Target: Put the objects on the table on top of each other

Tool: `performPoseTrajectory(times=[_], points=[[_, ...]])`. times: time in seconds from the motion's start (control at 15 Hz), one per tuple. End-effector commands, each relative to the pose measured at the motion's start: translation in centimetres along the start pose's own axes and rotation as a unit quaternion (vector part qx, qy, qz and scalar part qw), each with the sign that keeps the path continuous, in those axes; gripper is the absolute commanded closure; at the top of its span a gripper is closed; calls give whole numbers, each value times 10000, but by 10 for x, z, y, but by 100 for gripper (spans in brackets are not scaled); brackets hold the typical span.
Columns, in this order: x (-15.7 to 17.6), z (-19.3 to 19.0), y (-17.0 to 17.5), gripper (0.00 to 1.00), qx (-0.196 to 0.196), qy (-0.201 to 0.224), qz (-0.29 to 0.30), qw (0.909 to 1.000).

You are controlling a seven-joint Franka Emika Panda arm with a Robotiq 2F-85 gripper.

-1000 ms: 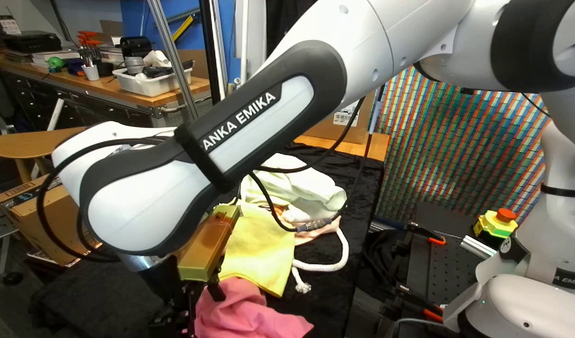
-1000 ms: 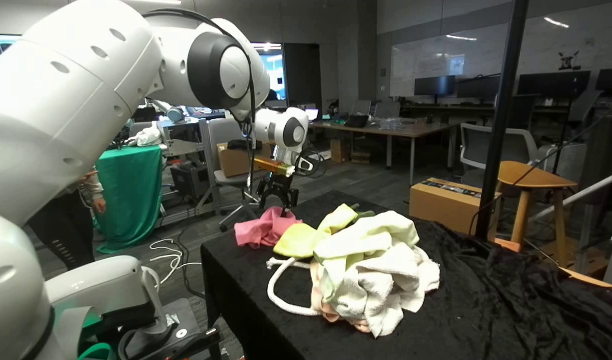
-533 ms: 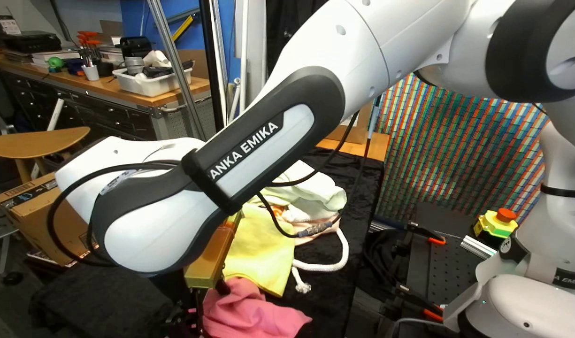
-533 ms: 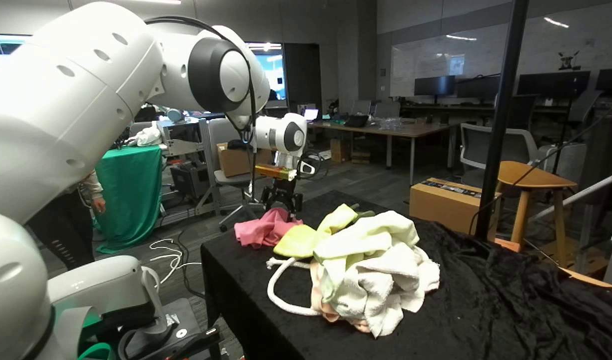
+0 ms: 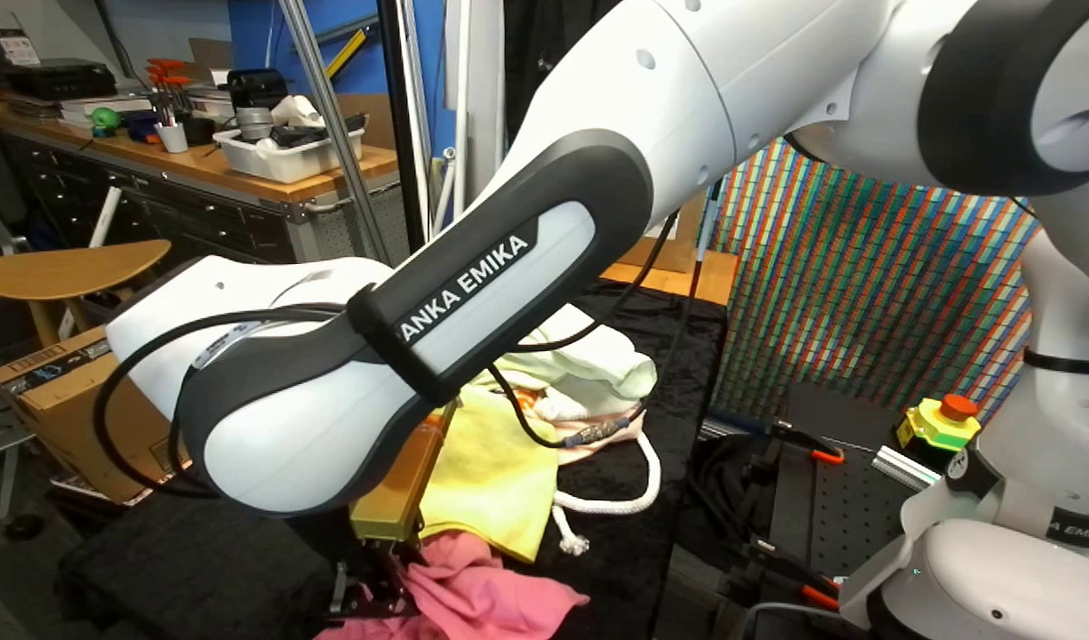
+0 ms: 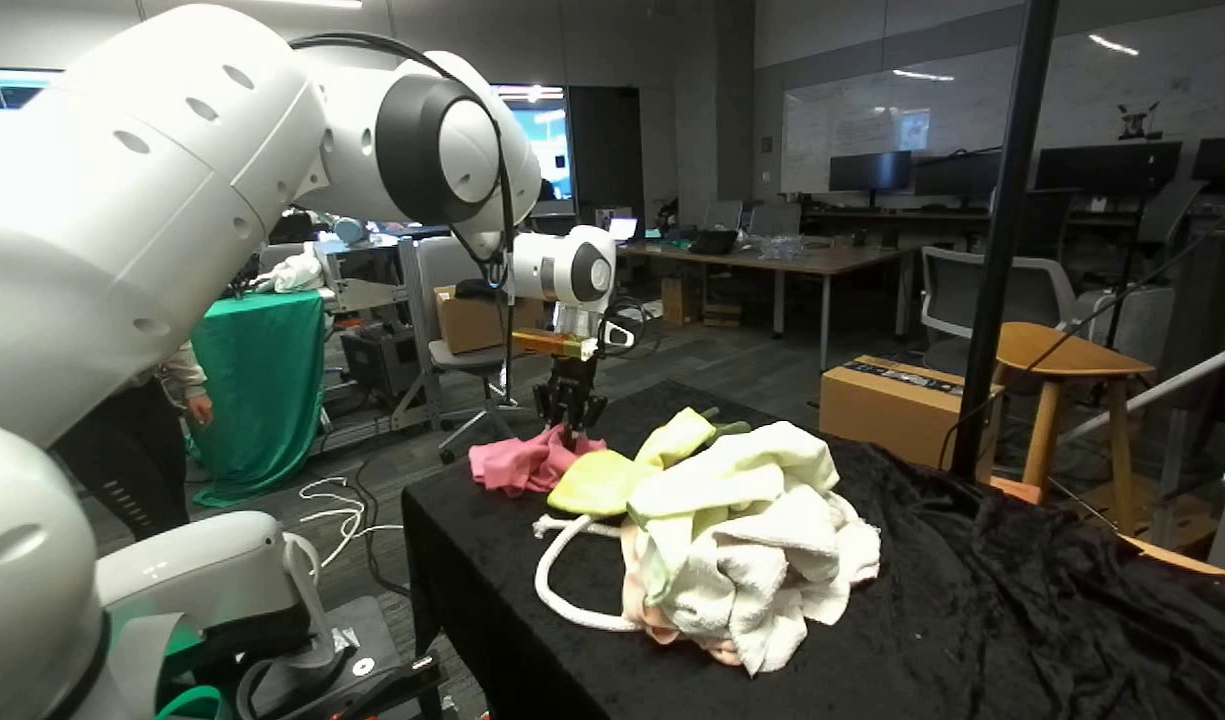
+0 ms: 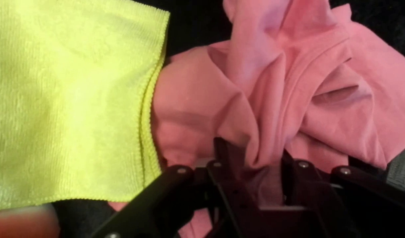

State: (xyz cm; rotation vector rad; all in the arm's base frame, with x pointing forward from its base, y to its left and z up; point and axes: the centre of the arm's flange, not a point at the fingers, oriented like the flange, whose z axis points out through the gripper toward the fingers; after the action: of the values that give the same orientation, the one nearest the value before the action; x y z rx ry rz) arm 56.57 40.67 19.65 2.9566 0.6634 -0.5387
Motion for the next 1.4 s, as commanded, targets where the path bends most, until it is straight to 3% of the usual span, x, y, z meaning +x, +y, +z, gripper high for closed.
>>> performPoseTrajectory(times=[0.0,0.13,0.4,0.67,1.0,1.33], points=[[-1,-17,8,95,-9,168,73,9998],[-6,-31,13,100,22,275,97,9996],[-18,-69,30,98,88,684,247,9973],[-29,-122,63,98,189,1311,654,9890],[-53,-190,131,98,286,1944,1495,9690],[-75,-233,197,98,499,2380,2313,9420]])
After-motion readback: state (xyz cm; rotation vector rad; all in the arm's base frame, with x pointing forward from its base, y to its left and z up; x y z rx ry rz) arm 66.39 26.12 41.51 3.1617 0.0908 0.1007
